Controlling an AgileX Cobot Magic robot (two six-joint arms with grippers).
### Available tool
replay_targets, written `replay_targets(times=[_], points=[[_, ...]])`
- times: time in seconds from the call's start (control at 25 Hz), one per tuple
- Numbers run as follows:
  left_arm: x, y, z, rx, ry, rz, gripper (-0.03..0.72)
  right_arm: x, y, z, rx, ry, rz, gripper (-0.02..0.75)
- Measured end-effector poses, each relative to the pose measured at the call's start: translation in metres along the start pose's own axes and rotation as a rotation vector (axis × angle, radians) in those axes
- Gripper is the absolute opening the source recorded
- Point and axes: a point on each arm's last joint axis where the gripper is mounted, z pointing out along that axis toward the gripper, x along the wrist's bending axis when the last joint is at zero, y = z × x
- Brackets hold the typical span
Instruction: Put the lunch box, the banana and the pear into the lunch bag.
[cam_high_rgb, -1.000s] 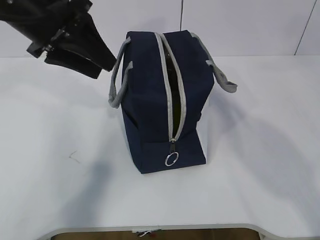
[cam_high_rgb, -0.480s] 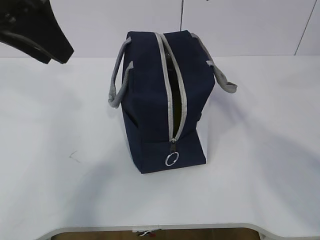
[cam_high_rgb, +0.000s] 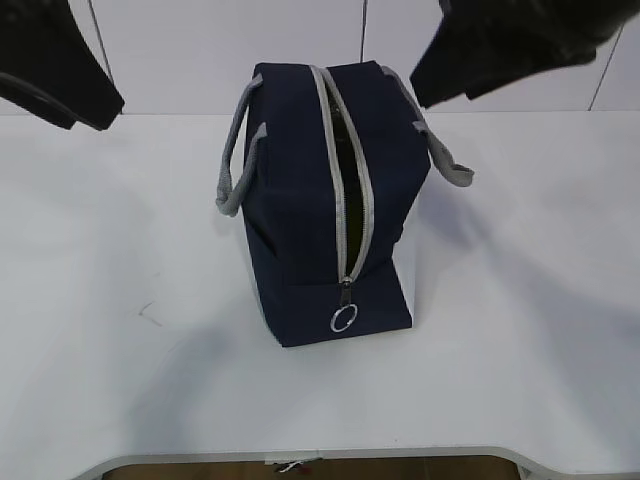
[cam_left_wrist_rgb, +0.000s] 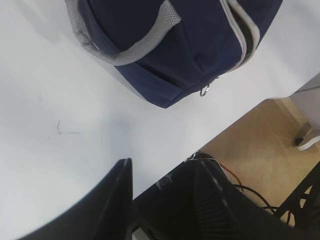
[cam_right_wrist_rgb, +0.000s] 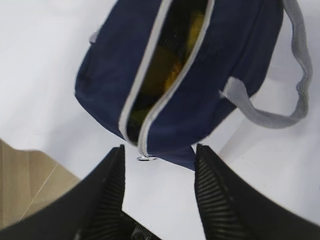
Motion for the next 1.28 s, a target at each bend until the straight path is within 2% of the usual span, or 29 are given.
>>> replay_targets(times=[0.16,0.36,0.48,0.6,0.88,1.08,1.28], points=[[-0.001,-0.001,-0.004,-0.010,0.000,0.004,0.316,-0.004,-0.045,0.013,-0.091,-0.029,-0.002,0.368],[-0.002,-0.001,-0.004,-0.010,-0.004,0.002,0.316,-0.003,-0.094,0.027,-0.261,-0.051,-0.033,0.364],[-0.002,-0.001,-0.004,-0.010,-0.006,0.002,0.316,-0.002,-0.120,0.038,-0.359,-0.069,-0.109,0.363],[-0.002,-0.001,-0.004,-0.009,-0.008,0.001,0.316,-0.004,-0.146,0.053,-0.405,-0.094,-0.183,0.363],[-0.003,-0.001,-0.004,-0.009,-0.015,-0.013,0.307,-0.007,-0.157,0.059,-0.449,-0.113,-0.174,0.363],[-0.004,-0.001,-0.004,-0.011,-0.028,-0.022,0.290,-0.010,-0.163,0.077,-0.408,-0.121,-0.185,0.363],[-0.006,-0.001,-0.004,-0.014,-0.053,-0.035,0.288,-0.009,-0.166,0.092,-0.397,-0.080,-0.169,0.363]])
